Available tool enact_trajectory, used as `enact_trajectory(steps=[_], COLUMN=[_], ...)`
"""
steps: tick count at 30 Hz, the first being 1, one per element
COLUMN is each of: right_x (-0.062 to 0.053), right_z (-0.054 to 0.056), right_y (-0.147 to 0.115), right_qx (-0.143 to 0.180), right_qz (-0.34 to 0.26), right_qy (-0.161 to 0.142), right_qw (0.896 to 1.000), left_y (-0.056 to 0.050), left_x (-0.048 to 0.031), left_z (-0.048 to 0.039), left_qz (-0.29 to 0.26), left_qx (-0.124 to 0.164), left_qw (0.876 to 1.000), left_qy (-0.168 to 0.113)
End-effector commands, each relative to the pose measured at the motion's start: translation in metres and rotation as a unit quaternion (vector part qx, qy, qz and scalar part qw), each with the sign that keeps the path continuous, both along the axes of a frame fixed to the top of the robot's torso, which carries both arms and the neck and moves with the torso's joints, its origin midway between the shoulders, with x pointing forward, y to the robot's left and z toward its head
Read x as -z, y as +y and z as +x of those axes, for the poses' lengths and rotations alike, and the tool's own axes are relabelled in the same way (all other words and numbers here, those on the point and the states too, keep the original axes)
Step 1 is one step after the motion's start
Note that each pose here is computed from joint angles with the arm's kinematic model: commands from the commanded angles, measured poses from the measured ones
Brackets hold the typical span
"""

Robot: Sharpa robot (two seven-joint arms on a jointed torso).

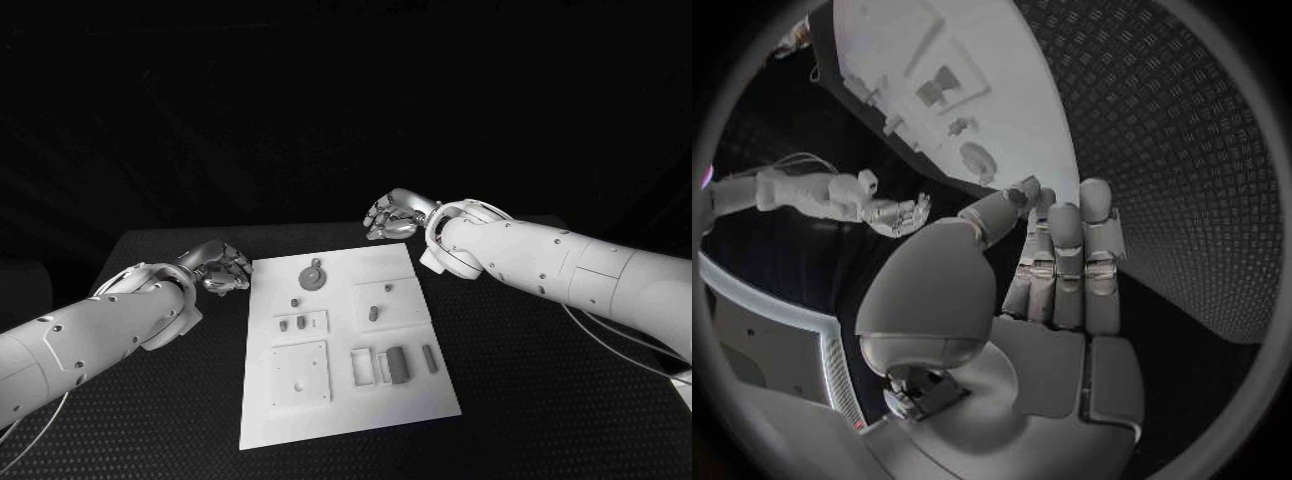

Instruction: Assemble the parts on the task board

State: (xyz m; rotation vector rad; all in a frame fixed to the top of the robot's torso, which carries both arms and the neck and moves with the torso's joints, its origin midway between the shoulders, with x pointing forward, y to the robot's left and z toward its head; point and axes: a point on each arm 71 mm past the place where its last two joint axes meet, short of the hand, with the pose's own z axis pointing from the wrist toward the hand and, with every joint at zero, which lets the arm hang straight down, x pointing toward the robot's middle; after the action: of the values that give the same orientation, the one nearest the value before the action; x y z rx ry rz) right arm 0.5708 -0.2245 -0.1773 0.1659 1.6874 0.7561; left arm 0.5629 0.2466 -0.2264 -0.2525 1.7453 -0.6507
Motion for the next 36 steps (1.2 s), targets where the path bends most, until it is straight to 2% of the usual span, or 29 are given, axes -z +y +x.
enact_trajectory(steps=[1,5,8,13,17,24,30,36], right_x=[0.012,0.024,0.032,0.046,0.055,0.062,0.070,0.073], right_z=[-0.006,-0.012,-0.018,-0.028,-0.034,-0.040,-0.044,-0.043], right_y=[0.002,-0.001,-0.002,0.002,0.003,0.004,0.002,-0.001], right_qx=[-0.038,-0.042,-0.046,-0.061,-0.069,-0.075,-0.084,-0.077], right_qz=[-0.086,-0.117,-0.136,-0.166,-0.185,-0.215,-0.244,-0.262], right_qy=[0.008,0.001,-0.006,-0.013,-0.020,-0.033,-0.022,-0.027], right_qw=[0.996,0.992,0.990,0.984,0.980,0.973,0.966,0.962], left_y=[0.006,0.011,0.011,0.008,0.007,0.003,0.002,0.005], left_x=[-0.0048,-0.0067,-0.0072,-0.0101,-0.0114,-0.0124,-0.0126,-0.0128], left_z=[-0.0028,-0.0103,-0.0188,-0.0311,-0.0371,-0.0400,-0.0394,-0.0387], left_qz=[-0.100,-0.161,-0.230,-0.272,-0.293,-0.304,-0.314,-0.325], left_qx=[-0.045,-0.072,-0.091,-0.083,-0.078,-0.073,-0.075,-0.082], left_qw=[0.994,0.983,0.964,0.952,0.945,0.942,0.939,0.935], left_qy=[0.028,0.057,0.095,0.112,0.121,0.122,0.121,0.120])
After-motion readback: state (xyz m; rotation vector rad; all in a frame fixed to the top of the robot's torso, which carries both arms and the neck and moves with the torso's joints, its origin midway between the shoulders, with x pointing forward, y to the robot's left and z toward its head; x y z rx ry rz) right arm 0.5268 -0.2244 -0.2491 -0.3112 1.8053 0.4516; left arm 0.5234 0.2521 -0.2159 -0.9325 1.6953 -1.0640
